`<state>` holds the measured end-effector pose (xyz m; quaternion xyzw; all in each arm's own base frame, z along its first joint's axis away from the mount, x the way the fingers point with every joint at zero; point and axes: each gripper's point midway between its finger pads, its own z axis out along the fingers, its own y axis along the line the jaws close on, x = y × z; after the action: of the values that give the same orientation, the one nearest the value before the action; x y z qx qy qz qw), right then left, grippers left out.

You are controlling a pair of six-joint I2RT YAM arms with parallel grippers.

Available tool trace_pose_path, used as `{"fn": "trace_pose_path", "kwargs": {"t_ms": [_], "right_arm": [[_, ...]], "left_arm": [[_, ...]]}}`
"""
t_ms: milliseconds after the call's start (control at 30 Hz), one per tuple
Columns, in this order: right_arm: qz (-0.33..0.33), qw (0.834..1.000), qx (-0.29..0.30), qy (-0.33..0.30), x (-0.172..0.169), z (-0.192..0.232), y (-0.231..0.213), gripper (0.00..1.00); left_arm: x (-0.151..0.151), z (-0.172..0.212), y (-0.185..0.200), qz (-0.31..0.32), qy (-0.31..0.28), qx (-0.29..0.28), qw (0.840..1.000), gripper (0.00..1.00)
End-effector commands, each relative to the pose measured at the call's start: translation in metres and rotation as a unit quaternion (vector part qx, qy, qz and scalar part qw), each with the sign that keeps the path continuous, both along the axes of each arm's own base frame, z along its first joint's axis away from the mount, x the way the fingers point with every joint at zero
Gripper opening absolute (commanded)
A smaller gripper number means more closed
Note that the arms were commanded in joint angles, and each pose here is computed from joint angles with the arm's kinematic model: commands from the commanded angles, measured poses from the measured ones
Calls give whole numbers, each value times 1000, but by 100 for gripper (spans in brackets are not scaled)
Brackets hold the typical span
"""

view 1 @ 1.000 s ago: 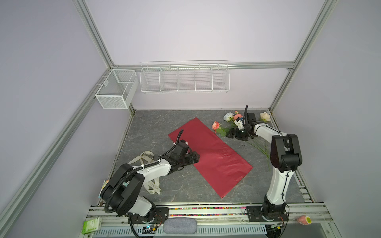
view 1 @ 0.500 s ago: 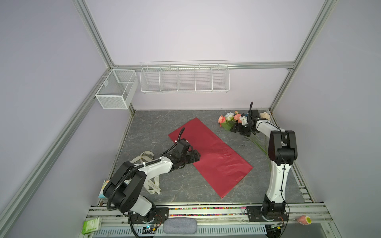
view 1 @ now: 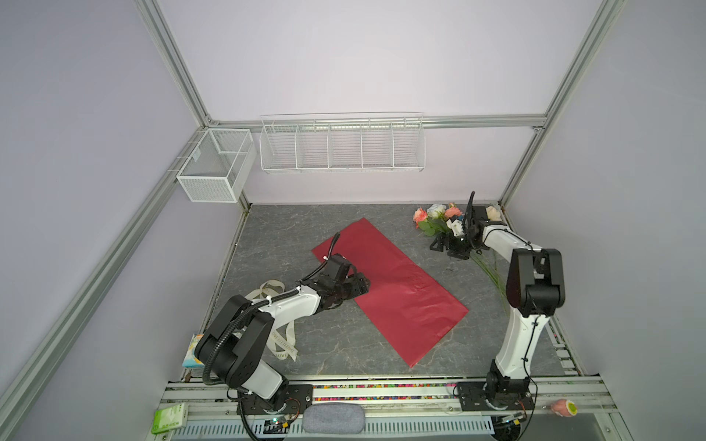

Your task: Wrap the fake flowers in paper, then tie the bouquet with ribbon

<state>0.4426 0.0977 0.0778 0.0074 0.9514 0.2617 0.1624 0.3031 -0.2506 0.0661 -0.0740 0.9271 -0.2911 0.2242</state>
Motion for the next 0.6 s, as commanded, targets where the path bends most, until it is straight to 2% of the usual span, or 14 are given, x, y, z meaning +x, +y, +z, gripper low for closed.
{"fn": "trace_pose_path", "kwargs": {"t_ms": [0,167,333,567], "right_arm": [[37,999,16,-4,-36,15,17,87],[56,998,7,21,-69,2,23,79],[62,998,11,28,-76,-6,25,76],[68,997,24,42,-80,-17,29,71]], "left_arm": [[-4,0,8,23,19,-11,999,83],[-4,-7,18,54,28,-29,998,83],[4,-12,32,89,29,-38,995,83],[13,-6,19,84,24,-83,993,74]]}}
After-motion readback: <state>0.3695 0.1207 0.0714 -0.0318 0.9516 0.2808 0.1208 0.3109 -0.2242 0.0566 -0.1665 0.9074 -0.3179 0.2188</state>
